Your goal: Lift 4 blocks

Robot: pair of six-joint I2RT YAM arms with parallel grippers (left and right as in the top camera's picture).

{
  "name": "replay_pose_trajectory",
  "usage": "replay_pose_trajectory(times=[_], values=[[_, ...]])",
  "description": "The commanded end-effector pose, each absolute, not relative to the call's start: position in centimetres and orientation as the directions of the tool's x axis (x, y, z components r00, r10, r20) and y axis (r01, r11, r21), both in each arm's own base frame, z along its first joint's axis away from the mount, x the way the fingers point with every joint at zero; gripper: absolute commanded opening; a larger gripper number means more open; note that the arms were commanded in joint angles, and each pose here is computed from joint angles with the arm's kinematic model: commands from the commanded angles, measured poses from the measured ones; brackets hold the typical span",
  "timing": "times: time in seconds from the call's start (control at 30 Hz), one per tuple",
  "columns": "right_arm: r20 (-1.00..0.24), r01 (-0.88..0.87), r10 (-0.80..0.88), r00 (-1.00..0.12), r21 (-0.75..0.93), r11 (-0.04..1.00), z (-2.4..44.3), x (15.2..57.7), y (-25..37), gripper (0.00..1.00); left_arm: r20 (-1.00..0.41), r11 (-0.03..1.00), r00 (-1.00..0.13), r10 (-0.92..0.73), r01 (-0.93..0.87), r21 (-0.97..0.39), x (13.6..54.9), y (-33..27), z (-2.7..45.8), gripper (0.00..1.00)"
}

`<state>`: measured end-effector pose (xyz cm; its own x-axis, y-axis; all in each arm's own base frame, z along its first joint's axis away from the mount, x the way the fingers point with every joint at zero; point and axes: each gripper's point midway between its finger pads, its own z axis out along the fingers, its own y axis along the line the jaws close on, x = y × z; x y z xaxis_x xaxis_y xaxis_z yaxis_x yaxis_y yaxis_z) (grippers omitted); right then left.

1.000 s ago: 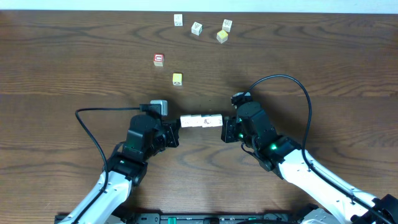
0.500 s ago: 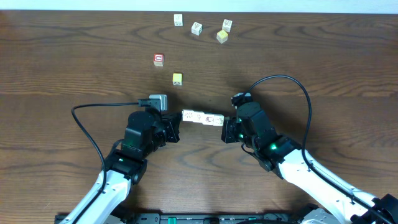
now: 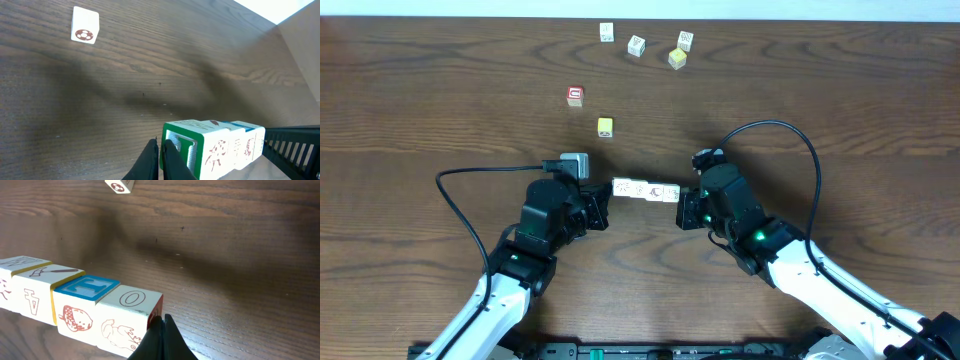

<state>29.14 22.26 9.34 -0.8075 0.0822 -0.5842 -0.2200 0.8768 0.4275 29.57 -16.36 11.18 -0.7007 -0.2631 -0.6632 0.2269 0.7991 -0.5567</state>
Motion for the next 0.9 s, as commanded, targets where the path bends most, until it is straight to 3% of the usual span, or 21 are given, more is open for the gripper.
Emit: replay_pose_trajectory(times=[0.0, 0.87], values=[[-0.592, -0.421, -0.006, -0.806, 0.566, 0.709, 13.8, 26.9, 28.1, 0.01, -0.637, 0.668, -0.746, -0.194, 0.375, -0.643, 27.6, -20.3, 13.7, 0.07], [-0.631, -0.453, 0.005, -0.776, 0.563, 0.692, 16.2, 27.4, 28.5, 0.01, -0.637, 0.667, -0.746, -0.195, 0.375, -0.643, 27.6, -20.3, 13.7, 0.07]])
